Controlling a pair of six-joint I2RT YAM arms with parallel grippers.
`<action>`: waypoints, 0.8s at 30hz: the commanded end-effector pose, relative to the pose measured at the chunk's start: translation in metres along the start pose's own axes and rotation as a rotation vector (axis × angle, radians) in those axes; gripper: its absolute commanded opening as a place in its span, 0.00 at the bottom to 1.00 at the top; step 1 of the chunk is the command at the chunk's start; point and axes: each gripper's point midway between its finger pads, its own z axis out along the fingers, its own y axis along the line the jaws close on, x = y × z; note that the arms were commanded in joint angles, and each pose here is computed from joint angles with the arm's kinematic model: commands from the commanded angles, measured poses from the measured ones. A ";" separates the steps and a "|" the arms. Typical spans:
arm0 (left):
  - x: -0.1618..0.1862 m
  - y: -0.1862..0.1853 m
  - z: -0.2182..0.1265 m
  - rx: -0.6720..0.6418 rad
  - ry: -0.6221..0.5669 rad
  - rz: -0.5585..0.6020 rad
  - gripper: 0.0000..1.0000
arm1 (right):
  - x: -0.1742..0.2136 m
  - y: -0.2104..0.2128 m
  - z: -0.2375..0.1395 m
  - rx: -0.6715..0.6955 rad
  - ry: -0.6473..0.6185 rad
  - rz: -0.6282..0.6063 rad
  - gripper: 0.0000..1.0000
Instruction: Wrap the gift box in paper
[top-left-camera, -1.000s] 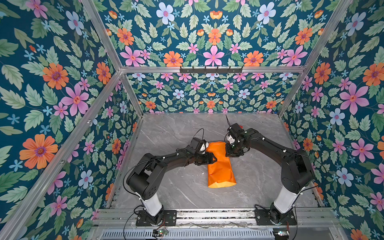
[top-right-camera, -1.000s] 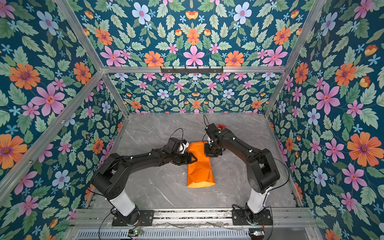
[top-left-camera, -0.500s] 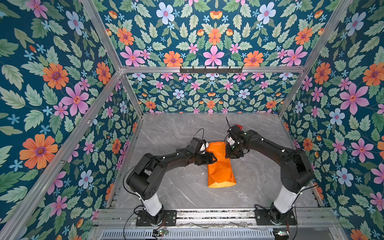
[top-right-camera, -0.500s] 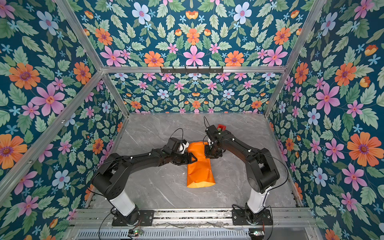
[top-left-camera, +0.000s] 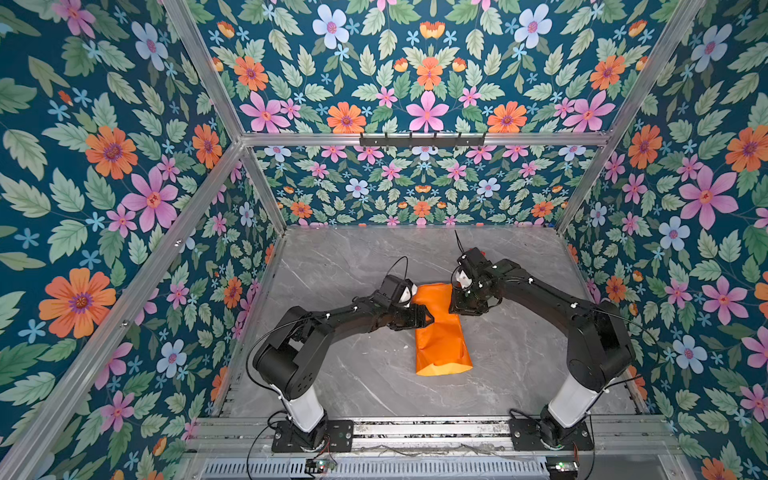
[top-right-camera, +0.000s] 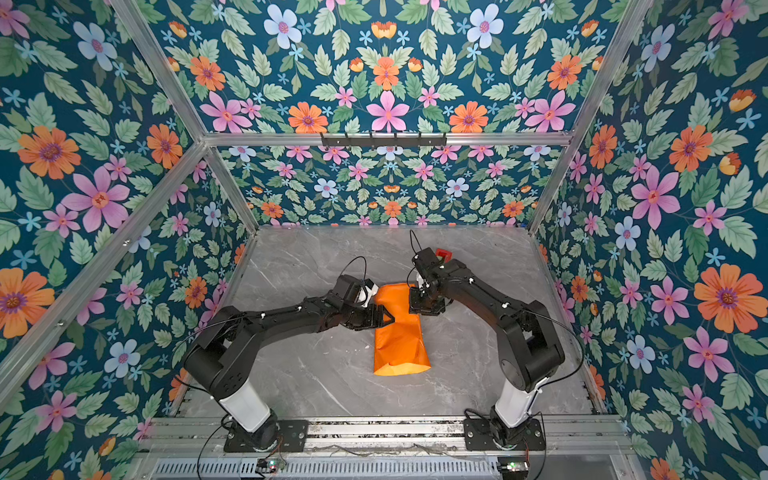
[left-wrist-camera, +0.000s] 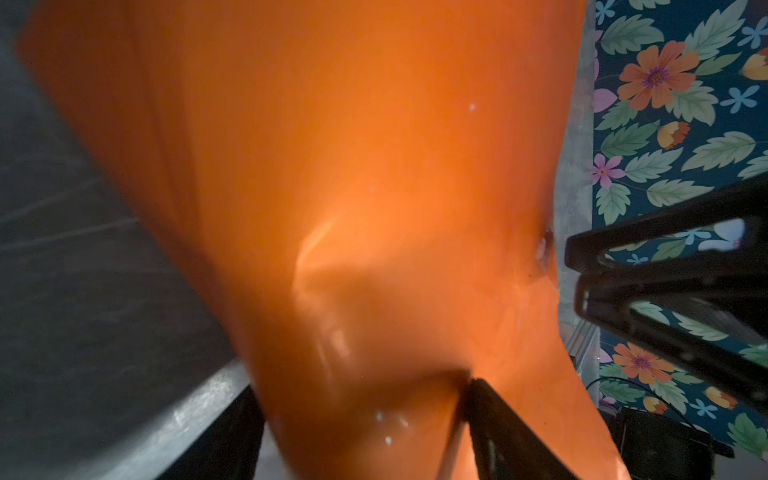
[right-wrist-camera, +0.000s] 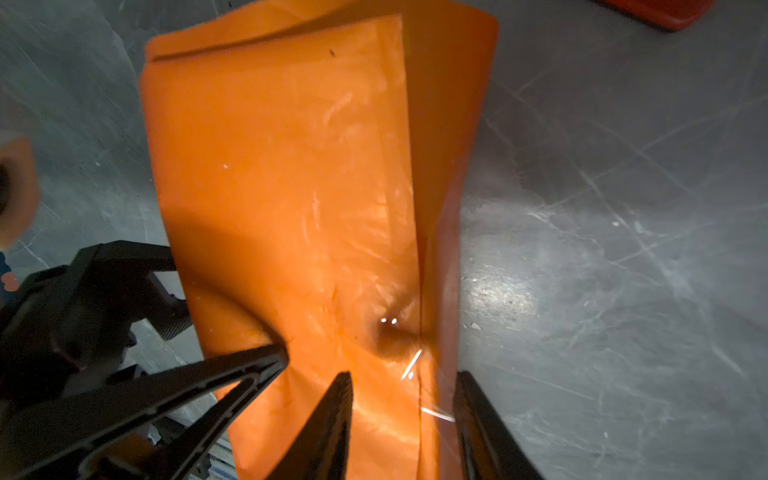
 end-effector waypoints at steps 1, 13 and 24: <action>0.019 0.051 0.001 -0.232 0.038 -0.037 0.76 | 0.004 -0.002 -0.005 0.012 0.005 0.002 0.43; 0.018 0.051 0.000 -0.234 0.036 -0.036 0.76 | 0.018 -0.005 0.007 0.002 0.039 0.039 0.41; 0.018 0.051 0.002 -0.234 0.038 -0.035 0.76 | 0.020 0.002 0.020 -0.067 0.042 0.071 0.41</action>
